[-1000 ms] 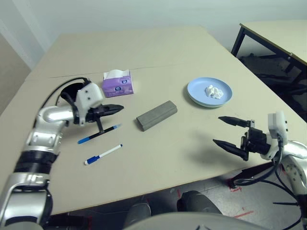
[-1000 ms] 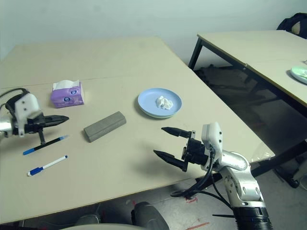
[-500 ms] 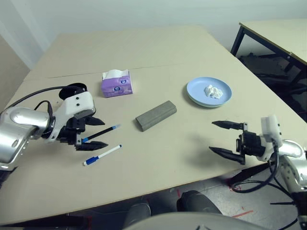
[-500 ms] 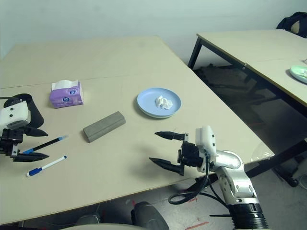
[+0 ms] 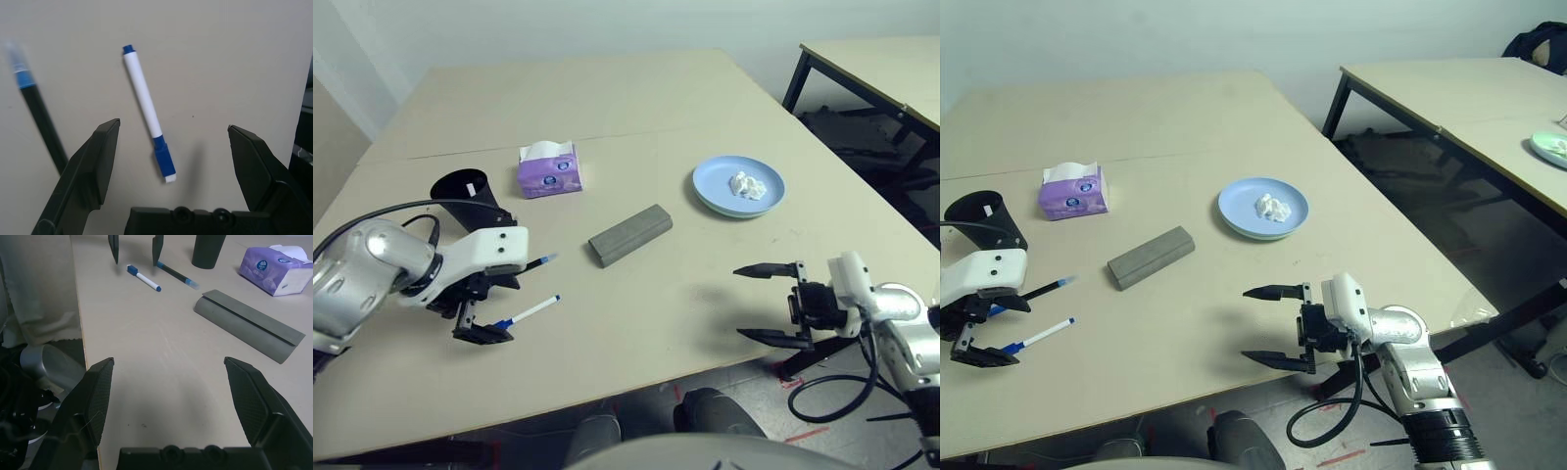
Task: Organize and tidy the items on the table.
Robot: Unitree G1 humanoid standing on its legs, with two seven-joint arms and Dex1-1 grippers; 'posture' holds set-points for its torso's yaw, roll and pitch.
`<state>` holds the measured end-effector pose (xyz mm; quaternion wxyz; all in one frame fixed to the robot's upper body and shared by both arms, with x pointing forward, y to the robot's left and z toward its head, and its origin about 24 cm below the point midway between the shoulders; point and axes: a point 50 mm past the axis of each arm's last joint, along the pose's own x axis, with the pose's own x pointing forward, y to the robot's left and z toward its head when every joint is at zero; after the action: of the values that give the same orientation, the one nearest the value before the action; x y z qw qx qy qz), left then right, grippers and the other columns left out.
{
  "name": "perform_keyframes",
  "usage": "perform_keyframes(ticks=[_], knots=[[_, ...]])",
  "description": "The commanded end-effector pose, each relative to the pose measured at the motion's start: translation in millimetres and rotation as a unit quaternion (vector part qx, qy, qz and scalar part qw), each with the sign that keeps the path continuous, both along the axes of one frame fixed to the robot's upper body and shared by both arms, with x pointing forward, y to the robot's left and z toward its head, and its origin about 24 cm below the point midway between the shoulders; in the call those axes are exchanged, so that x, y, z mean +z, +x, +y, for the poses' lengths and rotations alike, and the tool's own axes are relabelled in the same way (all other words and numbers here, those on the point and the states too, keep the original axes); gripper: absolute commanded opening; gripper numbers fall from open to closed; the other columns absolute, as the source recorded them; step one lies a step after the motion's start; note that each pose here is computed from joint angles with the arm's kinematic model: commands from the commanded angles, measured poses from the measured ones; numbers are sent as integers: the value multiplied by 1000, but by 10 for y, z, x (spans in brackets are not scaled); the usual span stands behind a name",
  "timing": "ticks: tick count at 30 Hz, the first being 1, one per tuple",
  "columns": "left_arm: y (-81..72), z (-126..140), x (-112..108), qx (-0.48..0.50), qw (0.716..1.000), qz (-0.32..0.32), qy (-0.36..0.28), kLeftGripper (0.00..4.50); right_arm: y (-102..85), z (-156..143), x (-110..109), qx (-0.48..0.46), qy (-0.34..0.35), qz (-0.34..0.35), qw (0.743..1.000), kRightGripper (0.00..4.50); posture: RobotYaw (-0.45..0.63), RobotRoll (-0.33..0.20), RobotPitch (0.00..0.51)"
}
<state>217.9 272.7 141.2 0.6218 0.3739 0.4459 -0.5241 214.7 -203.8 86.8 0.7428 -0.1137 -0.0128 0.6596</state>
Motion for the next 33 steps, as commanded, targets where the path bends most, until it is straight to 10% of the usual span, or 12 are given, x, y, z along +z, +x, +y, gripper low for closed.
perform_keyframes(ticks=[1, 12, 29, 33], knots=[[-13, -16, -77, -14, 1000, 7, 15, 3900, 6, -8, 12, 2, -13, -3, 1000, 4500, -159, 0, 0], [-3, -56, -233, -6, 1000, 13, 17, 32, 14, -12, 39, -3, -14, -3, 1000, 4500, -158, 0, 0], [48, -64, -93, 8, 1000, 2, 6, 32, 21, 11, 54, -9, -12, -2, 1000, 4500, -160, 0, 0], [35, -93, 23, 7, 1000, 2, 1, 1301, 25, 13, 50, -8, -12, -1, 1000, 4500, -158, 0, 0]])
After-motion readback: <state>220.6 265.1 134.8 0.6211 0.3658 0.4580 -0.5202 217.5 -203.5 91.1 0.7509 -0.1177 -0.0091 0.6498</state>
